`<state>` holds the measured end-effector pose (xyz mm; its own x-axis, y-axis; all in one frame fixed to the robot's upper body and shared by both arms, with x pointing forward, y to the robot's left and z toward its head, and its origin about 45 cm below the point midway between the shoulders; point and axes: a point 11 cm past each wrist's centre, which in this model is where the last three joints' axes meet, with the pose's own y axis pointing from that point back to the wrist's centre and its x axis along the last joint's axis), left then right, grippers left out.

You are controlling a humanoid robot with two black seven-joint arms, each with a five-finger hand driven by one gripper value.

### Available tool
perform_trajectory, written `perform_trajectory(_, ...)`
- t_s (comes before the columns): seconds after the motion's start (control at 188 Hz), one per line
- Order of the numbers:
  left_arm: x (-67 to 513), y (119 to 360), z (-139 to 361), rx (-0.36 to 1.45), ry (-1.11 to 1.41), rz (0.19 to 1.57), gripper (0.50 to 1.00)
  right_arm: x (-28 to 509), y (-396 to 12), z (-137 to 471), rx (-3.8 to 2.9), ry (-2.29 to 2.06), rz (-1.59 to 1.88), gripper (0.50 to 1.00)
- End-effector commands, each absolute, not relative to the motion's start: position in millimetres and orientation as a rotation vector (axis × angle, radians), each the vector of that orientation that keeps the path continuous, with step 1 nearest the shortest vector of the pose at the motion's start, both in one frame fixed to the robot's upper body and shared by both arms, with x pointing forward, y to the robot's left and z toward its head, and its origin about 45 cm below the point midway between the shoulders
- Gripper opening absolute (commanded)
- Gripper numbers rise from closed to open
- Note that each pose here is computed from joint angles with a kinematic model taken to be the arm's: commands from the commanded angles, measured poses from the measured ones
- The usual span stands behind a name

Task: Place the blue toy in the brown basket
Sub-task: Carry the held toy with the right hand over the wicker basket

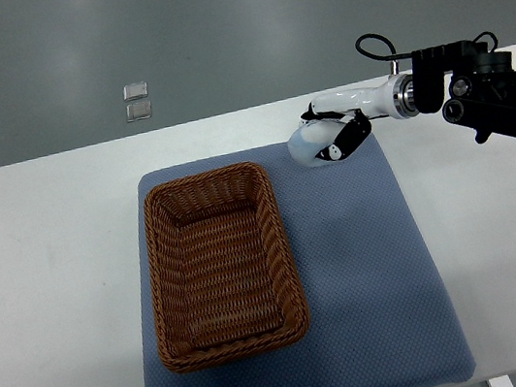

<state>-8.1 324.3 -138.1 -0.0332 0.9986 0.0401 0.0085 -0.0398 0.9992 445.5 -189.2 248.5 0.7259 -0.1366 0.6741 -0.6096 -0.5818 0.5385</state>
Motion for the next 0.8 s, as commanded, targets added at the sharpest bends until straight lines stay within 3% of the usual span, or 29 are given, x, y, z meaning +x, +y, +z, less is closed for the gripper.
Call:
perform_trajectory(0.0,-8,324,-138,1.229,1.22,1.26,1.0,442,-168,264,2.171,-0.527,0.778,0.5)
perform_trajectory(0.415,-9,321,-138,1.223,1.225,1.251,1.0,407,-51,259,2.324,-0.277,0.851,0.5)
perform_trajectory(0.793,-9,322,-138,1.225,1.224,1.253,1.0,383,2,227,2.343,-0.163,0.846,0.5)
